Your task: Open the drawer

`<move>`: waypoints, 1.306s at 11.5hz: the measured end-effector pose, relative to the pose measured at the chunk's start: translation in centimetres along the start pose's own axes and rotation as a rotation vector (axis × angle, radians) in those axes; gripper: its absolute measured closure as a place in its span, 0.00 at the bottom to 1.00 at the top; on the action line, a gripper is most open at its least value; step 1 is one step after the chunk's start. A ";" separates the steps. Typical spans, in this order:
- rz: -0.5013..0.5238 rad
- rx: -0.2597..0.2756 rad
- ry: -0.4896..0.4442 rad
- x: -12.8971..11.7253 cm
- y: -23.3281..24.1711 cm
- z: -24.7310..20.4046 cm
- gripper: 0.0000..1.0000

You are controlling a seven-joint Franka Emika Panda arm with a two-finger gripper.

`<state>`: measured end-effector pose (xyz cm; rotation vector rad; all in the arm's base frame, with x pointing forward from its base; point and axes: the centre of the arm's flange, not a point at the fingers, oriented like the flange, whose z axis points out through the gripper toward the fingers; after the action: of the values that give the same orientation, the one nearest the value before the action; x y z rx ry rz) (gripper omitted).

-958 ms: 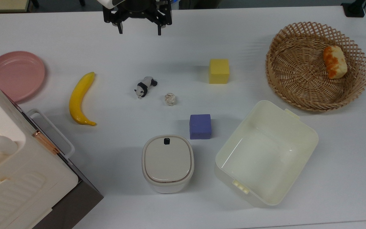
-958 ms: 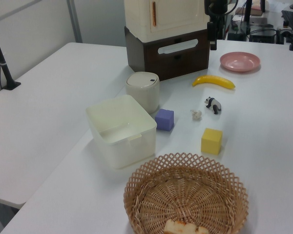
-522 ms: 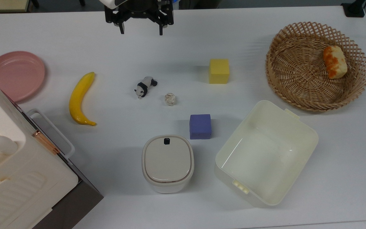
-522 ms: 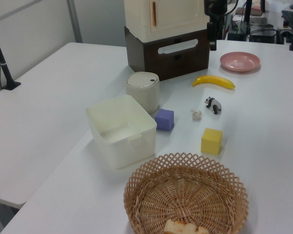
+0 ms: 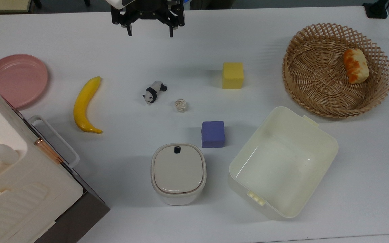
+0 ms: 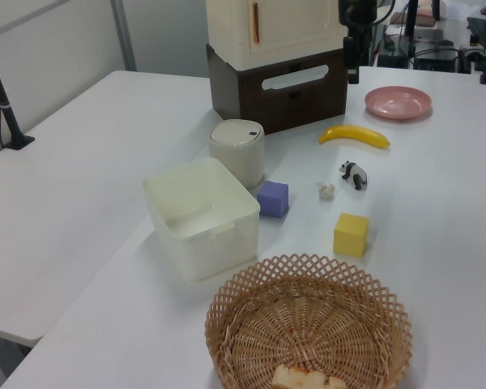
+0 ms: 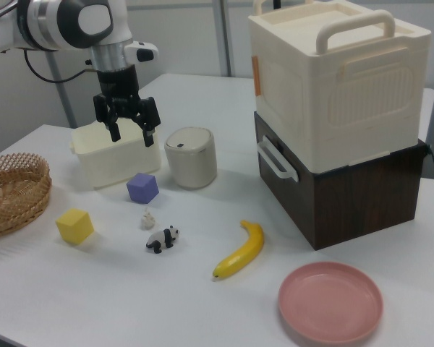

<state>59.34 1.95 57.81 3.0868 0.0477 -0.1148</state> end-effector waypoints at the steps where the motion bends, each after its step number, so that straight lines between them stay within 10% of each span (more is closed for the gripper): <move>1: 0.000 0.000 0.006 0.1 0.0 -0.1 0.00; 15: -0.022 0.002 0.040 0.4 6.4 0.2 0.00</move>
<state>59.93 -4.42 57.86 3.0915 0.0837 -0.0542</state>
